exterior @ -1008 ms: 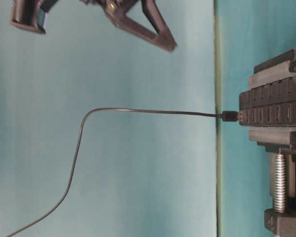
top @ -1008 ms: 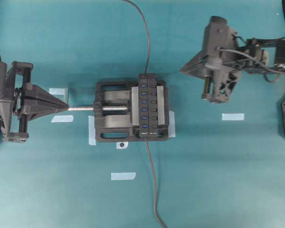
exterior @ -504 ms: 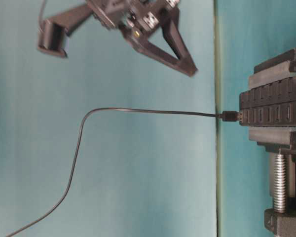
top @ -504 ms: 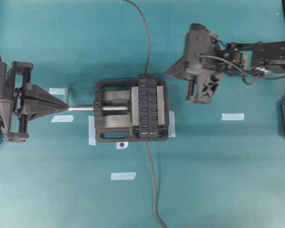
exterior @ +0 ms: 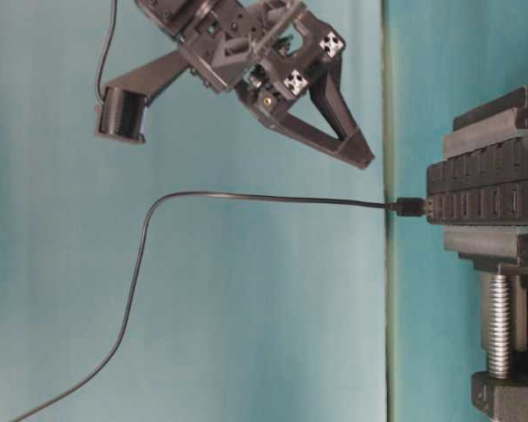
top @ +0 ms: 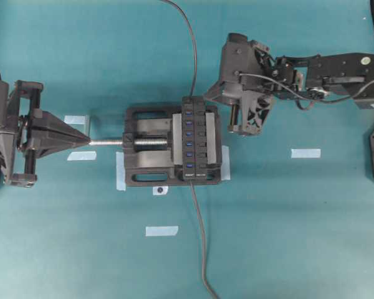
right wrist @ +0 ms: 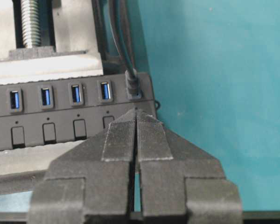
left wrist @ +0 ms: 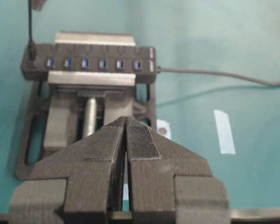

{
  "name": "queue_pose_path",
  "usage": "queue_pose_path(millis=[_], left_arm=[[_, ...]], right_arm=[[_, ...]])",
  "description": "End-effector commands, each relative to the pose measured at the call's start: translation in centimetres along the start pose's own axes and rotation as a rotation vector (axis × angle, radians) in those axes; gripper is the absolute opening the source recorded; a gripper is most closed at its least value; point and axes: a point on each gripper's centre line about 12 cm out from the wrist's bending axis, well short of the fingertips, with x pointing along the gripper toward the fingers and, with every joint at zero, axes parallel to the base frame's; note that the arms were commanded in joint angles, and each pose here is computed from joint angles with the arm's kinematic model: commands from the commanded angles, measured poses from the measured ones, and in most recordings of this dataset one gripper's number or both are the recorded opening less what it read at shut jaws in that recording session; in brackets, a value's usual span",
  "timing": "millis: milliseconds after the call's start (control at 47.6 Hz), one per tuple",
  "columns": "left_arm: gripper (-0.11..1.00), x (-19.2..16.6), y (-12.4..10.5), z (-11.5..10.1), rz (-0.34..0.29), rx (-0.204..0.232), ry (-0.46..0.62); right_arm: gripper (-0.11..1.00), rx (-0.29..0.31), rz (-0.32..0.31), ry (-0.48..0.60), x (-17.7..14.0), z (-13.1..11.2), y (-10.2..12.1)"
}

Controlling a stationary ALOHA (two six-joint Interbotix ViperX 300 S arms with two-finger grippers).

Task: Insert the USB into the second port from the front of the fixed hub.
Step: 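Move the right gripper over the black USB plug at the hub, then lower the right gripper and close it on the black USB cable plug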

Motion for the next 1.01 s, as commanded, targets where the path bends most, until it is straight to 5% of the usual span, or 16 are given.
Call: queue_pose_path(millis=[0, 987], left_arm=[[0.0, 0.0, -0.1, 0.5, -0.002, 0.001, -0.015], [0.0, -0.8, 0.0, 0.1, -0.003, -0.003, -0.034]], right_arm=[[-0.02, -0.009, -0.005, -0.04, -0.3, 1.3, -0.2], [-0.01, 0.003, 0.001, -0.011, 1.7, 1.4, 0.0]])
